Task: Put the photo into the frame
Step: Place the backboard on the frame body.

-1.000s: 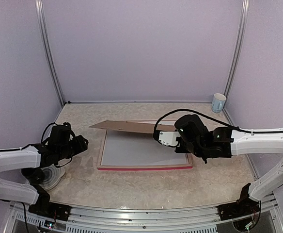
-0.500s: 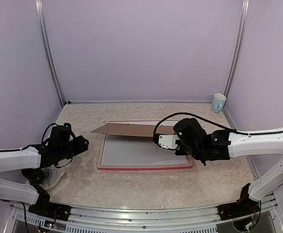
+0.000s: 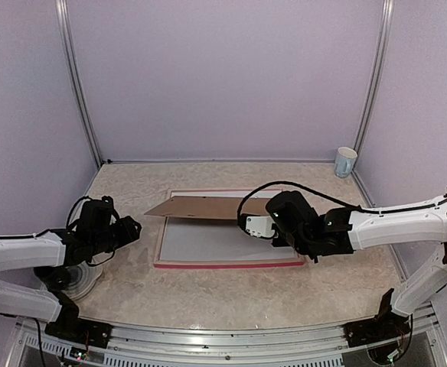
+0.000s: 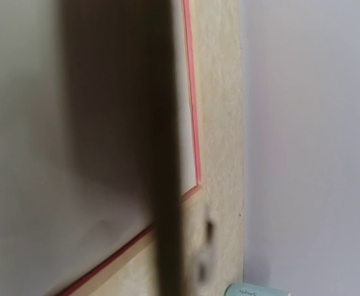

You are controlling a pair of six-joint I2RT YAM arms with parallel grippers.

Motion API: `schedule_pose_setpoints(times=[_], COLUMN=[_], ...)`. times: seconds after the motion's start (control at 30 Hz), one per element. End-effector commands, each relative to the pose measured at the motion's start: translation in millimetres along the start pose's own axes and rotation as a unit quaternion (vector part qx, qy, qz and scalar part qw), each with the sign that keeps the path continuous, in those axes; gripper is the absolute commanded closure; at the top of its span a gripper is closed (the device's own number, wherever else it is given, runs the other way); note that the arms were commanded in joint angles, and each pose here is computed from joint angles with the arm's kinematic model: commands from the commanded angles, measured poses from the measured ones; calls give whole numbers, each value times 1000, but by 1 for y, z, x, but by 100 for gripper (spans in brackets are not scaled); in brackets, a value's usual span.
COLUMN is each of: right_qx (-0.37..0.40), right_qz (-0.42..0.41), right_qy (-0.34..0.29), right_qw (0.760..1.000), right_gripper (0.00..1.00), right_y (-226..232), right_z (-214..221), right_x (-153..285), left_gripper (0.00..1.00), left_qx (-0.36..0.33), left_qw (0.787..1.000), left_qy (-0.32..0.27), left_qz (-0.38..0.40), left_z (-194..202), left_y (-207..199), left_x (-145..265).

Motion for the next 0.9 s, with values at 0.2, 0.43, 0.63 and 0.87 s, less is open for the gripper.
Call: schedule_pose_setpoints(times=[0.2,0.43,0.63,0.87], right_qx=[-48,-43,-40,-31], right_qz=[53,57,52,48], right_qy=[-23,-31,-33,-22], right_qw=[997,997,997,998], right_gripper=[98,100,100,100], right_y=[-24,-24,-19,-15], right_z=[-12,-16,-16,-13], right_x=[3,2,-1,-3], left_gripper=[35,35,35,35], left_qx=[2,3,6,6], left_qw=[1000,1000,1000,1000], left_qy=[3,3,5,7], left_qz=[6,6,6,4], left_z=[2,2,5,7], left_y=[1,2,4,6], left_x=[-3,-3,-4,-5])
Point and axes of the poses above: each gripper's point midway between its finger pads, its own x axis back along the fingers, its own y axis along the line the jaws close on, z = x × y, the point moved 4 cm from there along x, back along the fingers, and after that the axes turned 14 degrees about x, right-handed, at the moved point
